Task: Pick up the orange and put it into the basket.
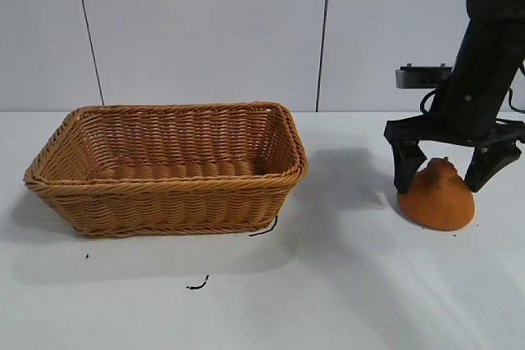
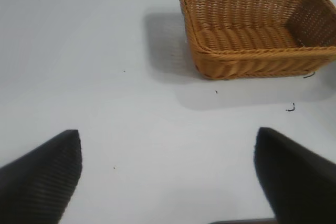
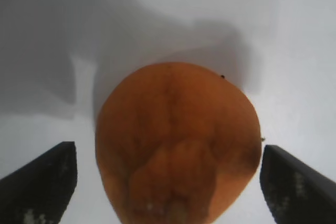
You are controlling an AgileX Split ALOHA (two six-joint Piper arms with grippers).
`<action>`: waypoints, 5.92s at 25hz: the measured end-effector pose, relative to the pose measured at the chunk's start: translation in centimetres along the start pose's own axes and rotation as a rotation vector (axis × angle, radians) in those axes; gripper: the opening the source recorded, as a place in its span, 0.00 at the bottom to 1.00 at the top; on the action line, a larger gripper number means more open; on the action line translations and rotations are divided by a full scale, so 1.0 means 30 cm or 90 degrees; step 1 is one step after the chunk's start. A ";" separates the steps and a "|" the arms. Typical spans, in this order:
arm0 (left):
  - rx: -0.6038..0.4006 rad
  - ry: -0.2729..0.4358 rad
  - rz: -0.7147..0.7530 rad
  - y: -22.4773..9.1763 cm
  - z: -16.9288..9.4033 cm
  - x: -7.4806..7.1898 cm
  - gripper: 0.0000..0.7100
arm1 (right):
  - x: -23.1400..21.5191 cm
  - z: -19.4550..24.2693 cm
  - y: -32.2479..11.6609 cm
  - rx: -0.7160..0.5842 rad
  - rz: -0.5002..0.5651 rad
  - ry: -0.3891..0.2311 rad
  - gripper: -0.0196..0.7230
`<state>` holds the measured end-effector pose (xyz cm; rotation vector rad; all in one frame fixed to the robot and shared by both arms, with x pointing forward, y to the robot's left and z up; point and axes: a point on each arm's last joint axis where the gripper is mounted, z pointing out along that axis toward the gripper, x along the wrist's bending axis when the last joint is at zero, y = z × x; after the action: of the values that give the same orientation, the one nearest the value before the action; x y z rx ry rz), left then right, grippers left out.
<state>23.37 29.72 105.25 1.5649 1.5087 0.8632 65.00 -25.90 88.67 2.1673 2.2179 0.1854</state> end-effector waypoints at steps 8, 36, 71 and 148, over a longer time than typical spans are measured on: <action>0.000 0.000 0.000 0.000 0.000 0.000 0.90 | 0.006 -0.088 0.001 -0.016 -0.001 0.003 0.16; 0.000 0.000 0.000 0.000 0.000 0.000 0.90 | 0.327 -0.610 0.103 -0.250 -0.110 0.115 0.16; -0.001 0.000 0.000 0.000 0.000 0.000 0.90 | 0.869 -0.171 -0.001 -0.227 -0.336 0.131 0.85; 0.000 0.000 0.000 0.000 0.000 0.000 0.90 | -0.064 -0.685 -1.171 -0.477 0.005 -0.033 0.96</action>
<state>23.37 29.72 105.25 1.5648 1.5086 0.8632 27.90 -29.76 105.08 1.7271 1.7052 0.7972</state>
